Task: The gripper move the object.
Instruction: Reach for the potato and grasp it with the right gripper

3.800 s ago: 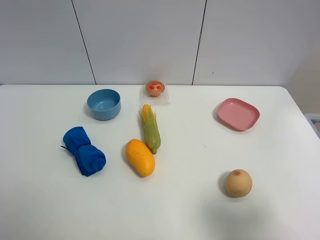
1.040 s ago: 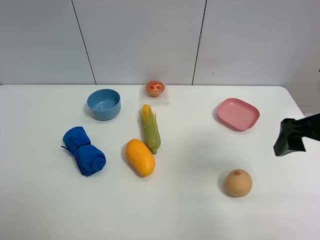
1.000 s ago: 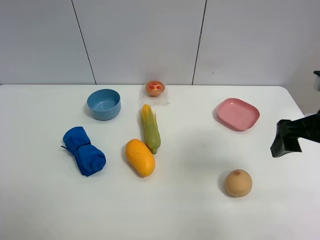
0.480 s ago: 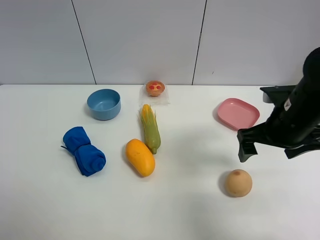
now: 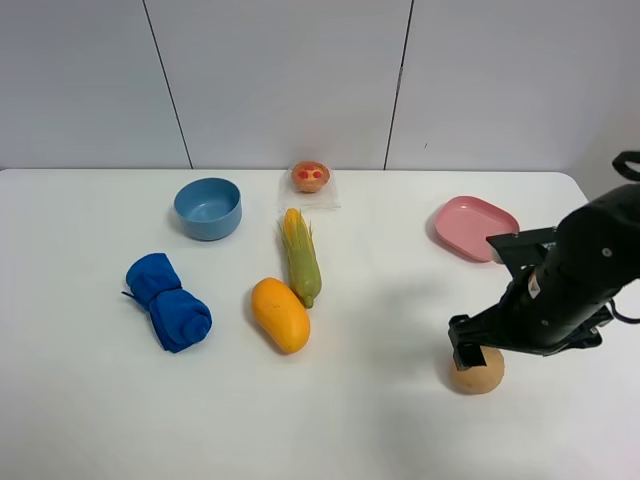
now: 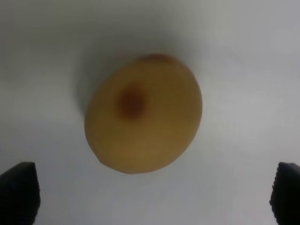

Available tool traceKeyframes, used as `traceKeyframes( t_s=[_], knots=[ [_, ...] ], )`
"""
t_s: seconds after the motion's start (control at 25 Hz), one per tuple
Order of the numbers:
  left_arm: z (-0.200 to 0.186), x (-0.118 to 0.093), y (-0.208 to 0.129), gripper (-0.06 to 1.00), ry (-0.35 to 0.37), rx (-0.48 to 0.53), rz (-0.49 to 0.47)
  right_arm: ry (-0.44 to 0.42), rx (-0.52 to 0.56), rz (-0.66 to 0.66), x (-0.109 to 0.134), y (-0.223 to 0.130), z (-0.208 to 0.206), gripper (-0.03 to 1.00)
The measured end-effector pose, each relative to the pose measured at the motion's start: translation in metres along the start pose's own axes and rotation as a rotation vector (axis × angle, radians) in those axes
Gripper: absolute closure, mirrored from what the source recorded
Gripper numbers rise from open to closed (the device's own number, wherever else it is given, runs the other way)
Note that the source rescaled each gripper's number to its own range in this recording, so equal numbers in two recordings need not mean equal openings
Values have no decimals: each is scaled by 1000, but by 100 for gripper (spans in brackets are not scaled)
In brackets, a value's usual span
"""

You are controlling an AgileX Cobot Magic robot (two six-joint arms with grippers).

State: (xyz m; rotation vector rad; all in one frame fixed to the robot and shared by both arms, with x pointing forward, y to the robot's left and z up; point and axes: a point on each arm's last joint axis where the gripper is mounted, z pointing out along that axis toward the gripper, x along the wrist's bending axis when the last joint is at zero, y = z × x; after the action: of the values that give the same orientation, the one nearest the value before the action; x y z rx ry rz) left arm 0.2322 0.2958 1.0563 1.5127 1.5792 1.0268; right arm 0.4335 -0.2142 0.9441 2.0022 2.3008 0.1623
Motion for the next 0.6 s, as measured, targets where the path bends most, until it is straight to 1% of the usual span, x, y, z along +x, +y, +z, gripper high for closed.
traceKeyframes(
  t_s=[0.16, 0.28, 0.4, 0.48, 0.6],
  knots=[
    [0, 0, 0, -6, 0, 0, 1, 16, -41, 9, -2, -8, 11, -3],
    [0, 0, 0, -6, 0, 0, 1, 43, -117, 10, 0, -5, 15, -3],
    [0, 0, 0, -6, 0, 0, 1, 60, -168, 14, 1, -1, 16, -3],
    [0, 0, 0, -6, 0, 0, 1, 56, -165, 13, 1, 0, 19, -3],
    [0, 0, 0, -6, 0, 0, 1, 43, -132, 10, 1, 0, 28, -3]
  ],
)
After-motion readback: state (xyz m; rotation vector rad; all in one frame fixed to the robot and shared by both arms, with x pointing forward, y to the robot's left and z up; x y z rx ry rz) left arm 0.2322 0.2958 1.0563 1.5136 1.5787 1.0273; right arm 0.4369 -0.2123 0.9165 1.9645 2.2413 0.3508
